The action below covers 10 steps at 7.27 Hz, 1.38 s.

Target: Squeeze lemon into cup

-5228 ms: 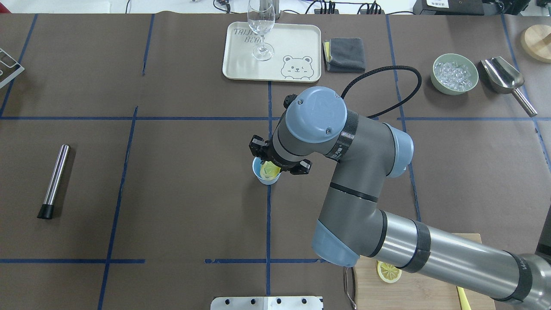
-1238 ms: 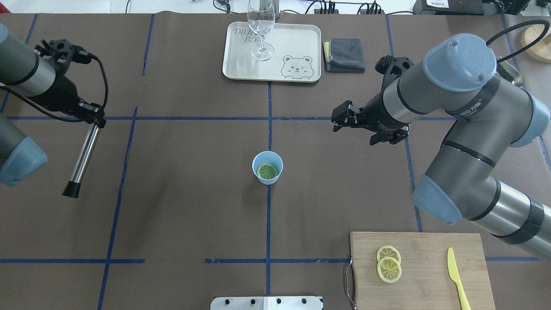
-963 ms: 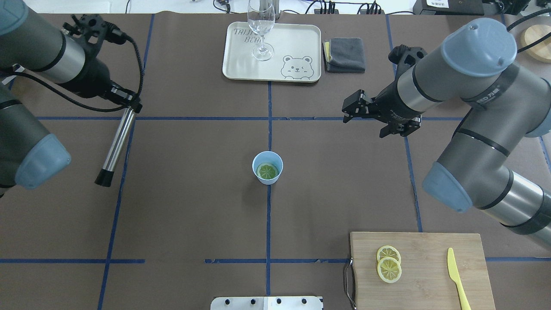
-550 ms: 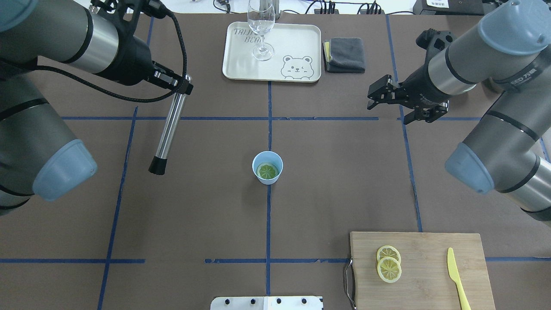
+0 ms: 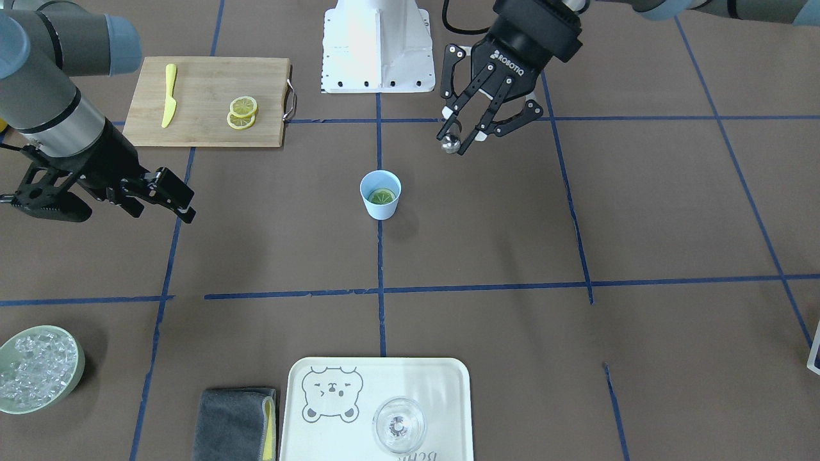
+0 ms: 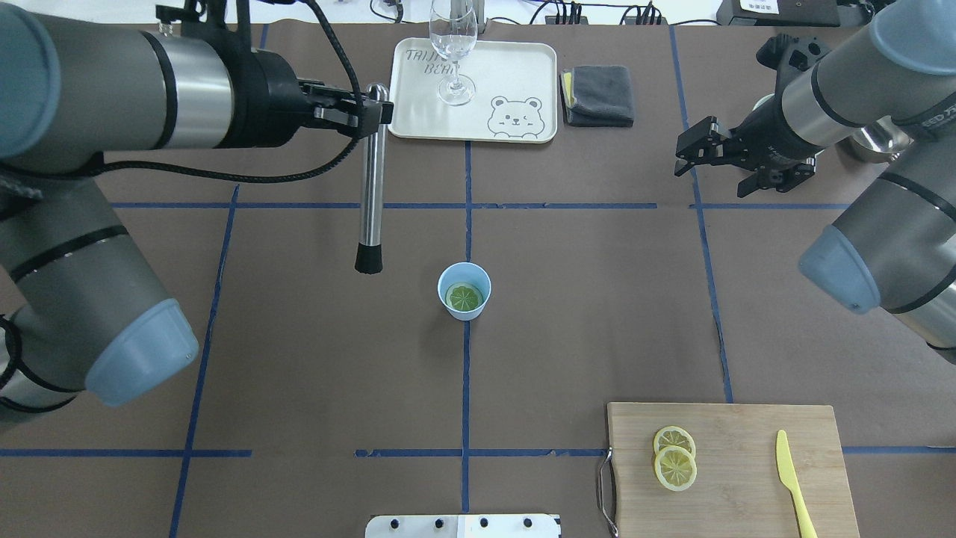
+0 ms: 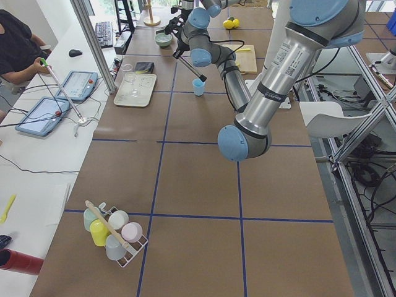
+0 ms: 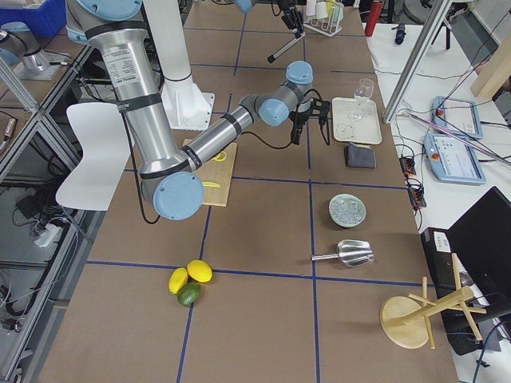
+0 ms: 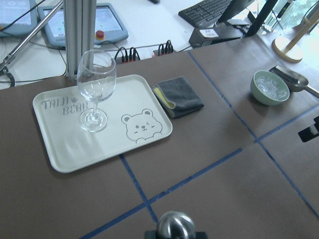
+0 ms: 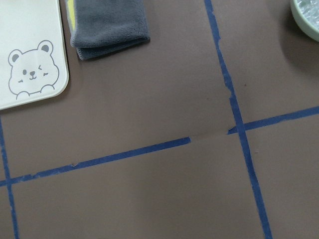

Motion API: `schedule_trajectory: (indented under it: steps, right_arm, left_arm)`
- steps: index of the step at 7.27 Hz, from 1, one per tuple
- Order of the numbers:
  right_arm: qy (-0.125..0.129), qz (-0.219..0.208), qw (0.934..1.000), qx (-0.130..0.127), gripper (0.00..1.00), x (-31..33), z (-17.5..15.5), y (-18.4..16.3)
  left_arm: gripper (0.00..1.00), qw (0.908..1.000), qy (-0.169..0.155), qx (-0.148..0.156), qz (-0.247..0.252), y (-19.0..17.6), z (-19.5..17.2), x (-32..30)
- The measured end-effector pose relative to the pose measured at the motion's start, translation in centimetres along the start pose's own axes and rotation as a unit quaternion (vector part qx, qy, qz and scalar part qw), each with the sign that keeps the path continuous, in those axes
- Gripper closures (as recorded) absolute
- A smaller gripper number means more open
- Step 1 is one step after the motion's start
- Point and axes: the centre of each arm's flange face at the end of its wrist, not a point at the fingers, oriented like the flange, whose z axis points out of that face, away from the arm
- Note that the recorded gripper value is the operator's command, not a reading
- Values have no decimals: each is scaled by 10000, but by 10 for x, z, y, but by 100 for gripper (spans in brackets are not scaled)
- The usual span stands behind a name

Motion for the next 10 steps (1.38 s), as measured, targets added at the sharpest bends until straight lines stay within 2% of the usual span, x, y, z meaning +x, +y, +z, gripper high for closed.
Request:
schedule_trajectory:
  steps: [2,3,5,6,8,10]
  right_arm:
    - [74,-44,10000,26,0,13,1,-9]
    - [118,-91,9999,30,0,21,1,-12]
    - [174,-154,9997,35,0,31,2,-16]
    - [193,-158,9997,36,0,35,3,-16]
    - [203,-164,9997,42,0,37,2,-17]
    - [204,-162,9996,45,0,37,2,-17]
  left_arm:
    - [100,9989,-115,442,49,25,19,27]
    - [100,9960,-152,884,37,43,30,47]
    - [100,9837,-218,1780,-151,69,43,71]
    - [100,9768,-452,2086,-198,81,51,73]
    - [100,9647,-871,2484,-76,106,69,71]
    - [100,9569,-1060,2701,130,138,82,76]
